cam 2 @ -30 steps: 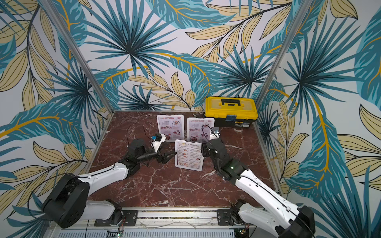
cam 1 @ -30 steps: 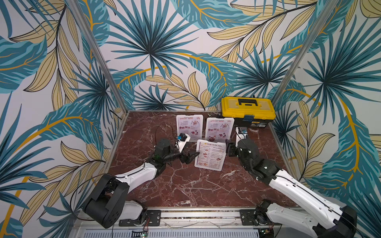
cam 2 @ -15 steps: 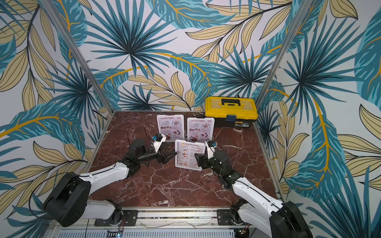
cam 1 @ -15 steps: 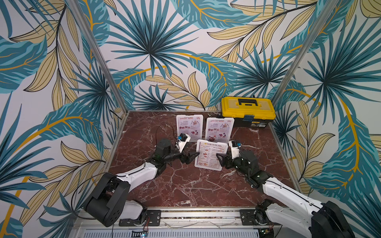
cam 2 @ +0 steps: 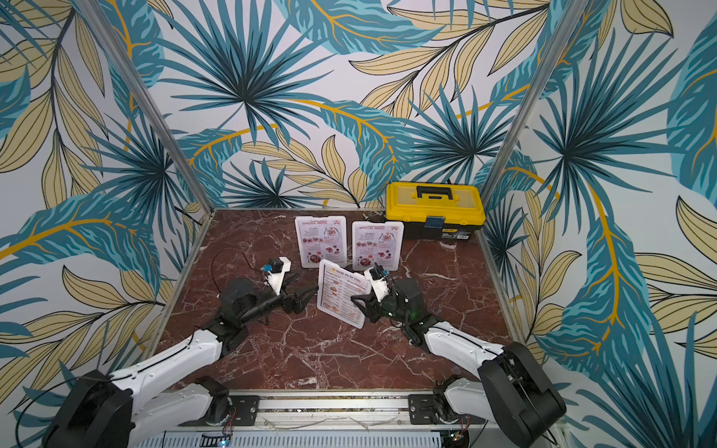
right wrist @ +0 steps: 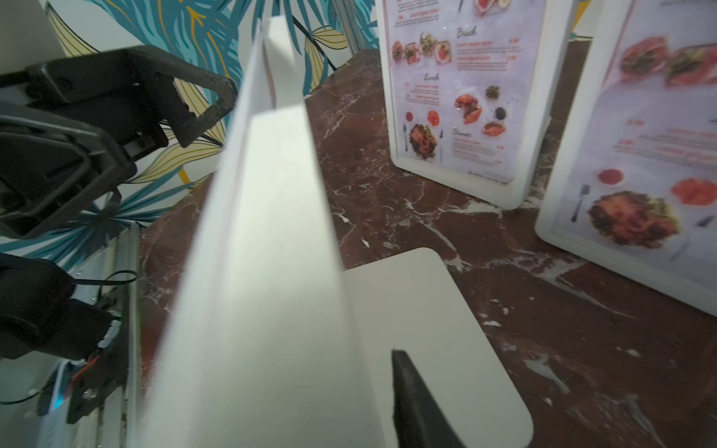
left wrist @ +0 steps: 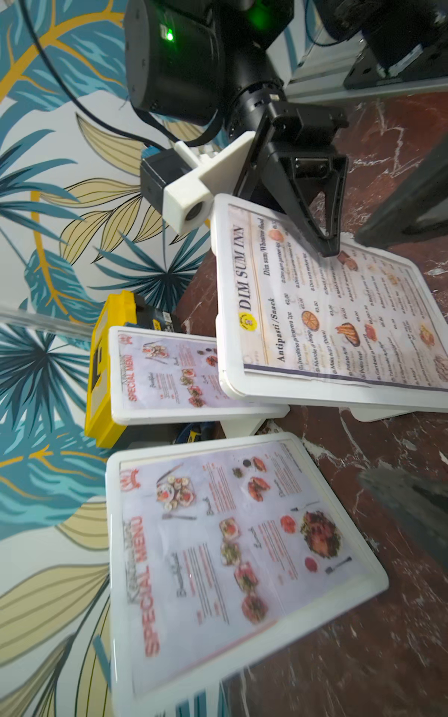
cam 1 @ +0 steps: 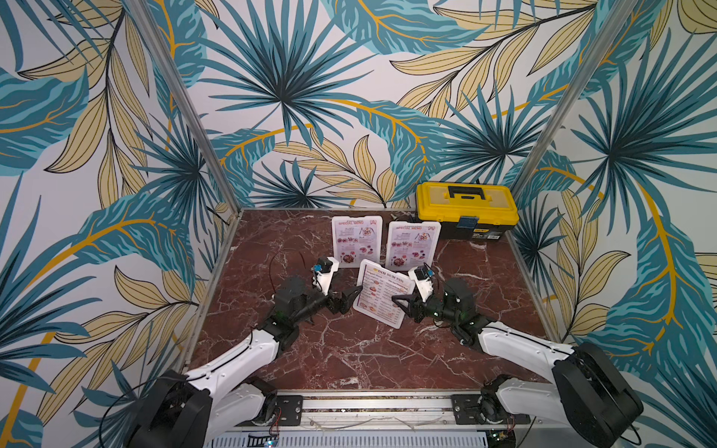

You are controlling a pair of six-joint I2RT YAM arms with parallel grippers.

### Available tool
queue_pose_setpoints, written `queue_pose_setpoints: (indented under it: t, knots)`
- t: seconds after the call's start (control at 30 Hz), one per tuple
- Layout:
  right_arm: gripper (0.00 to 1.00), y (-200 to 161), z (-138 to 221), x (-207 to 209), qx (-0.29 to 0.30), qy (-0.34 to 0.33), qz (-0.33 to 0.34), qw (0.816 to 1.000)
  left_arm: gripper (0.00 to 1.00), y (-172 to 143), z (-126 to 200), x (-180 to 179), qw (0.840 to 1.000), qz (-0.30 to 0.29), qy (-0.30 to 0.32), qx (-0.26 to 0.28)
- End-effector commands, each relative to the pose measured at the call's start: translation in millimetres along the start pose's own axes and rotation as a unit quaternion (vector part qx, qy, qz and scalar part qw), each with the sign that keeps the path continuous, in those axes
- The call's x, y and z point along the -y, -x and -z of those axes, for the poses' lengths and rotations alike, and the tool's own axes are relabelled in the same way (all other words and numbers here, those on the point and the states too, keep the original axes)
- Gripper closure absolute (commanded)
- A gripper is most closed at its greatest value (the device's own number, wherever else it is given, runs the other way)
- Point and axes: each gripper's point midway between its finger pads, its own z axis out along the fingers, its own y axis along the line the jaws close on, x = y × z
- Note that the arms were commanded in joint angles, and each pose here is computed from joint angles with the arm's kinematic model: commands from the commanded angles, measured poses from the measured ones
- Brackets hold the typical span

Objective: Insert the menus into the narrow rack
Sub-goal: Move the narrow rack to the center of the board.

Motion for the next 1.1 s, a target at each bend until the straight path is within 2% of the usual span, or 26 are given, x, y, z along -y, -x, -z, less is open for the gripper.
queue_pose_setpoints:
  t: [0.0, 0.13, 0.27, 0.4, 0.53, 0.8, 1.07]
  knots:
    - [0.80, 11, -11, -28, 0.012, 0.081, 0.036, 0.996, 0.09, 1, 22, -21, 0.996, 0.040, 0.077, 0.023]
    - [0.87, 15, -40, -47, -0.010, 0.113, 0.058, 0.992, 0.08, 3, 50, -38, 0.988, 0.068, 0.137, 0.037]
    - [0.89, 25, -82, -68, -0.033, 0.135, 0.082, 0.987, 0.06, 6, 75, -54, 0.975, 0.101, 0.191, 0.061]
    - [0.89, 40, -126, -72, -0.041, 0.157, 0.072, 0.984, 0.05, 3, 103, -77, 0.952, 0.127, 0.267, 0.079]
    - [0.90, 49, -166, -76, -0.056, 0.175, 0.076, 0.980, 0.03, 1, 121, -85, 0.939, 0.134, 0.301, 0.093]
    - [0.89, 76, -219, -75, -0.067, 0.182, 0.084, 0.977, 0.03, -15, 121, -102, 0.926, 0.145, 0.333, 0.104]
    - [0.83, 74, -252, -64, -0.091, 0.178, 0.091, 0.976, 0.03, -42, 97, -132, 0.917, 0.194, 0.343, 0.063]
